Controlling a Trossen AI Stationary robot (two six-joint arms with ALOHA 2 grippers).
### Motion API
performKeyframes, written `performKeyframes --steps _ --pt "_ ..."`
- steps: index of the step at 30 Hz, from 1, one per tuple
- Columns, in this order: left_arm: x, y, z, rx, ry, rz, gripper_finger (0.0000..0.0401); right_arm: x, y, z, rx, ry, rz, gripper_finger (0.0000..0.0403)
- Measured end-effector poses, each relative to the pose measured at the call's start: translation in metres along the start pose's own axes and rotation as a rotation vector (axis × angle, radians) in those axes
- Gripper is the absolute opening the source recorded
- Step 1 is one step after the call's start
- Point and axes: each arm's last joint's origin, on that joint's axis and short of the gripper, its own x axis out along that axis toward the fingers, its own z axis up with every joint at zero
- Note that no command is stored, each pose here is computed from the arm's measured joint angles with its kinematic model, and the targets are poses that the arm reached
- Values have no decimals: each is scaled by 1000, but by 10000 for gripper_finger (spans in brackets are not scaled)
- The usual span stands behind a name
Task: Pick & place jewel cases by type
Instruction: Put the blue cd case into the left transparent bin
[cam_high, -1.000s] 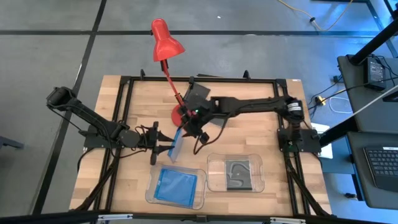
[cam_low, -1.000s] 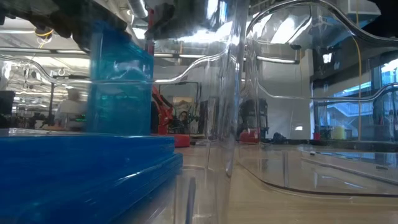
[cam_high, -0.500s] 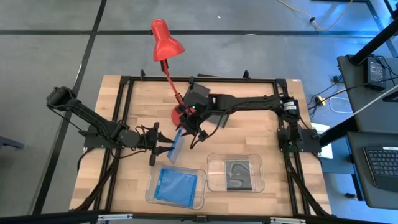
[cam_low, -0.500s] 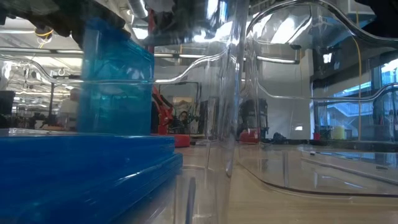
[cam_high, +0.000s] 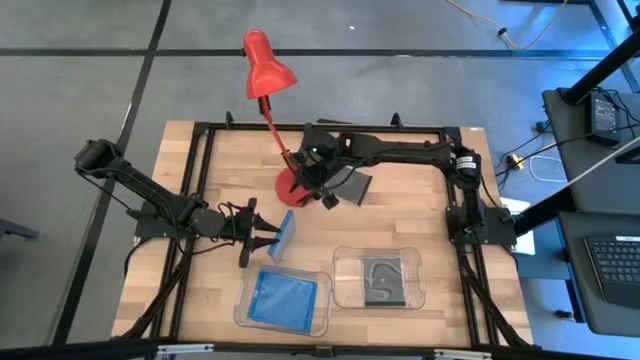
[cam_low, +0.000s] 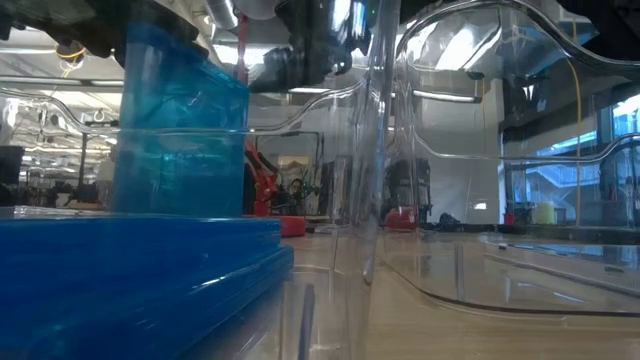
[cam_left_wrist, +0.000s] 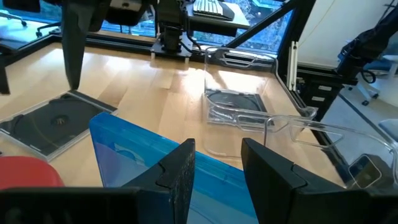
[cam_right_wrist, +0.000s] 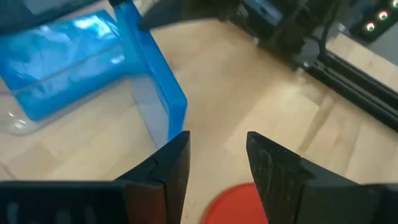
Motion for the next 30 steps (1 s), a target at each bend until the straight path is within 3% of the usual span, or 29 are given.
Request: performKeyframes --steps 7,20,30 --pt "0 -1 0 0 6 -21 129 7 1 0 -9 -40 41 163" --pt "0 -1 -1 1 12 -34 129 45 4 -28 45 -30 150 163" --pt "0 -1 -1 2 12 -37 129 65 19 -19 -6 -109 232 163"
